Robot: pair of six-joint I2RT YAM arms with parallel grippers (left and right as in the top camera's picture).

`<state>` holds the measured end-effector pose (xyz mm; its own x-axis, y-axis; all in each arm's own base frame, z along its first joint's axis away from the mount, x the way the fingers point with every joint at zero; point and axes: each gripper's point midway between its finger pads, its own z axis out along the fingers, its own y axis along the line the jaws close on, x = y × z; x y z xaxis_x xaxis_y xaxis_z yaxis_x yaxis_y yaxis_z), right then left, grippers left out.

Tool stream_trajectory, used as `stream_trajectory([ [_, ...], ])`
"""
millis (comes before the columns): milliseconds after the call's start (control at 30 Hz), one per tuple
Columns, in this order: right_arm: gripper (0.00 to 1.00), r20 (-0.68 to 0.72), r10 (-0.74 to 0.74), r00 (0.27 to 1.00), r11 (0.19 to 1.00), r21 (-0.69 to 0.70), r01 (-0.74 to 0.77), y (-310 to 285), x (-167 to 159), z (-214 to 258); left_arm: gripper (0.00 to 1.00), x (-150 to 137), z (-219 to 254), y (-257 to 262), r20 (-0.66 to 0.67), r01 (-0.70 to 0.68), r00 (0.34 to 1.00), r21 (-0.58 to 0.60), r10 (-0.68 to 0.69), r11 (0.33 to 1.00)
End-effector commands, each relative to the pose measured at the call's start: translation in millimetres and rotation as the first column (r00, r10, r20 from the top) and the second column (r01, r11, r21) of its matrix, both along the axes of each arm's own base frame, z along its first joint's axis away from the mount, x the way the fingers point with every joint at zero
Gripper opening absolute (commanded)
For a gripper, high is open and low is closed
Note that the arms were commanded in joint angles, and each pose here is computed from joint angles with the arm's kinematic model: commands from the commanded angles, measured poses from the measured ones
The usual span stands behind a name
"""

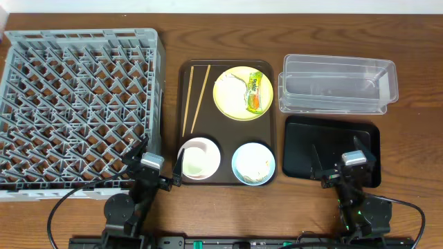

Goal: Sort waste into correct bins and load items into the dishwasher

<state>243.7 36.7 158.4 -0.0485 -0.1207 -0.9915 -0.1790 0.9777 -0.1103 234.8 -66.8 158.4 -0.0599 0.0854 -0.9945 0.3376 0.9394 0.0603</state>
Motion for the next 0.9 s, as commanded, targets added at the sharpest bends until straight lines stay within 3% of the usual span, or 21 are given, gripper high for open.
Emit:
stream_trajectory([
  [0, 0.99, -0.001, -0.002, 1.000, 1.000, 0.011, 0.002, -0.4, -0.2, -0.3, 0.94, -1.0, -15.1, -2.2, -0.045, 0.012, 0.999, -0.004, -0.012, 1.000],
  [867, 0.99, -0.001, -0.001, 1.000, 1.000, 0.011, 0.002, -0.3, -0.2, -0.3, 0.94, -0.9, -11.8, -2.9, -0.032, 0.017, 0.999, -0.006, -0.017, 1.000],
])
